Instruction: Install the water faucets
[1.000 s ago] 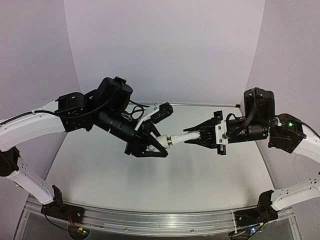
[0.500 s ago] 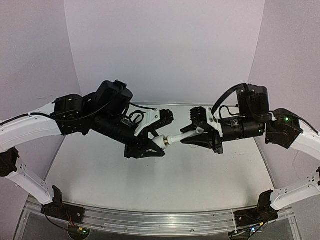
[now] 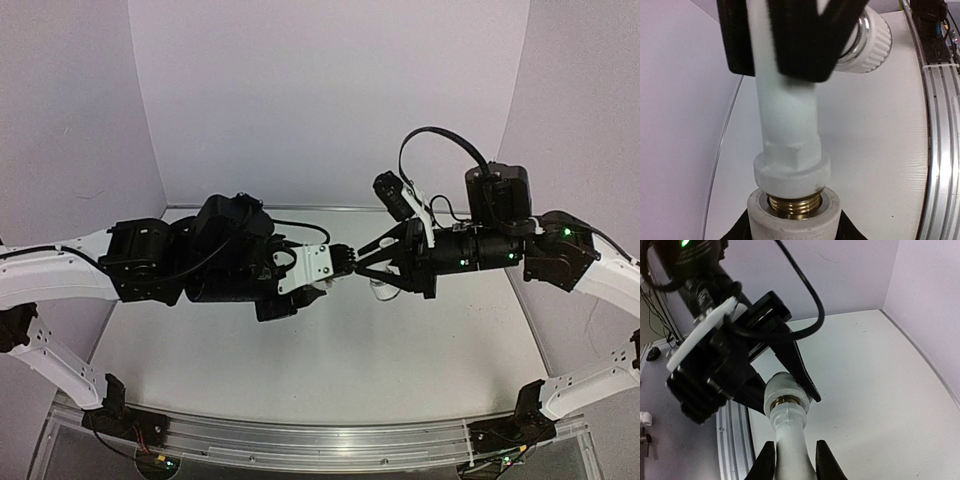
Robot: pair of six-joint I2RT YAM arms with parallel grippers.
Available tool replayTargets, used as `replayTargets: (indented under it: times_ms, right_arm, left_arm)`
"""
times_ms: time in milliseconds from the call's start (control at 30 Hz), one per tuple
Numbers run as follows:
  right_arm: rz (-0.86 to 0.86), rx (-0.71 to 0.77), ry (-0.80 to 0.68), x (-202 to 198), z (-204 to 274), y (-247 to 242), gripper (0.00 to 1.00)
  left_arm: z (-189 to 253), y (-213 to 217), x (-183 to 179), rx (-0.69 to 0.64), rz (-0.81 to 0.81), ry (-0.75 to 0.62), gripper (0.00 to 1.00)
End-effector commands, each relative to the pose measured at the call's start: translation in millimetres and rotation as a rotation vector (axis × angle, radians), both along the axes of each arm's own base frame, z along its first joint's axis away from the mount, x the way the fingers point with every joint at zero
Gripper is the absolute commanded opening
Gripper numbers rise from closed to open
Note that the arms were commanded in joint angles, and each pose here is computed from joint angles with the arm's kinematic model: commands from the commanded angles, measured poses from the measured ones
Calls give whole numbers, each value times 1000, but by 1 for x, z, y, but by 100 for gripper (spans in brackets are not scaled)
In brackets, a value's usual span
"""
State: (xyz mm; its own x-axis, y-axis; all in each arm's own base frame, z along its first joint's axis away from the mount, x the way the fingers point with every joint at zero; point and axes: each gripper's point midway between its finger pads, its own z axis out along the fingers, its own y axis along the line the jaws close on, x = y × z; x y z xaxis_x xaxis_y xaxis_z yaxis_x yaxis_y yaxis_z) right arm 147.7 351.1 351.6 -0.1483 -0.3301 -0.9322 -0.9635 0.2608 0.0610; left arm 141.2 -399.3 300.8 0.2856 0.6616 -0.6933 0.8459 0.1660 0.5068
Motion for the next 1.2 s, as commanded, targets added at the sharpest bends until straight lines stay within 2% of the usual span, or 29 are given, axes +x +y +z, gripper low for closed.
replayTargets:
  times_ms: [0, 167, 433, 633, 933, 1033, 1167]
  right_arm:
    - [-11, 190, 111, 5, 46, 12, 0]
    - [-22, 190, 128, 12, 45, 11, 0]
    - [-30, 199, 63, 17, 54, 9, 0]
    - [18, 261, -145, 11, 85, 1, 0]
    - [195, 338, -499, -25, 130, -16, 0]
    - [241, 348, -553, -34, 135, -18, 0]
    - [308, 372, -537, -45, 138, -15, 0]
  left_arm:
    - [44, -24, 2, -139, 21, -215, 0]
    - [51, -20, 6, -158, 61, -278, 0]
    - [66, -13, 2, -245, 77, -227, 0]
    - [82, -10, -23, -403, -11, -48, 0]
    - [83, 0, -50, -446, -131, 292, 0]
    - [89, 6, -54, -482, -172, 374, 0]
    - [100, 15, -56, -544, -213, 440, 0]
